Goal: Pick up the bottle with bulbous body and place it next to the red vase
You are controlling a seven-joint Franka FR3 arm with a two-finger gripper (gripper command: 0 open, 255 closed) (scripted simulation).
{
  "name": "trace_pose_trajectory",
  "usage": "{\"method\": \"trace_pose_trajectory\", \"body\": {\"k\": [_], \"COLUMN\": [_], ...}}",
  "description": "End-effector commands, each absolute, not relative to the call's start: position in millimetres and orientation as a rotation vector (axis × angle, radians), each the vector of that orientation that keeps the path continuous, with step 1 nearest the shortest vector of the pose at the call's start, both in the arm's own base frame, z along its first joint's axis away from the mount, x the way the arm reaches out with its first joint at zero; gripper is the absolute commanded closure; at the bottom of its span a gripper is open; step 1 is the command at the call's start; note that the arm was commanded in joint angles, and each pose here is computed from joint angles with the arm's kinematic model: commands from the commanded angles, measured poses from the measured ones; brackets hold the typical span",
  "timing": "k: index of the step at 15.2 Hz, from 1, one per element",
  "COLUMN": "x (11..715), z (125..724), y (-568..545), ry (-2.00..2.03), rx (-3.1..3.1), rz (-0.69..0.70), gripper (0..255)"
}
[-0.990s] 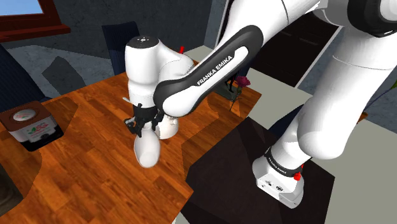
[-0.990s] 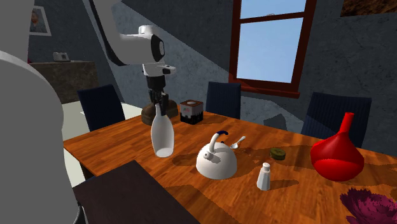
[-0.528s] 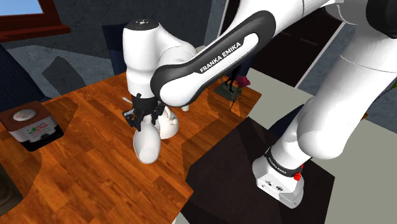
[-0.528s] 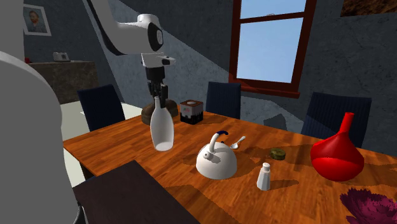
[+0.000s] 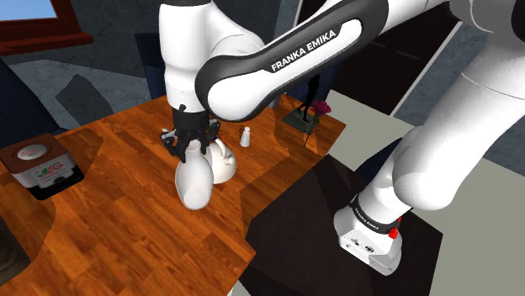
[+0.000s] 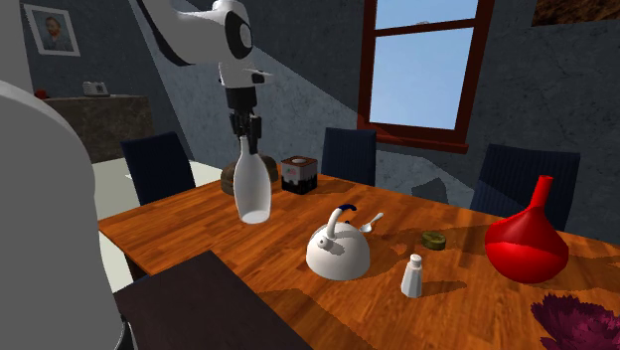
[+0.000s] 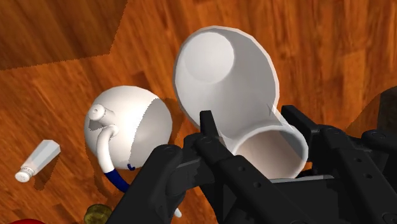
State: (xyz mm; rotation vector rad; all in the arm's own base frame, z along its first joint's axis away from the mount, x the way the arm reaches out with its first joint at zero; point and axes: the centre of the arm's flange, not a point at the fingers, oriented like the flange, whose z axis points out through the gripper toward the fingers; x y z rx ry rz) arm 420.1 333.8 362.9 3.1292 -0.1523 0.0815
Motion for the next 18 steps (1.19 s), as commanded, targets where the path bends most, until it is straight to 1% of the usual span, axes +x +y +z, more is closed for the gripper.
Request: {"method": "trace_pose_trajectory", "body": {"k": [1, 18], "x": [419.7, 419.7], "z": [373.7, 463.5], "y": [334.6, 334.6], "ry": [-0.152, -0.152], "rx": [3.129, 3.129], "rz": [0.081, 0.081], "gripper": [255, 255]}}
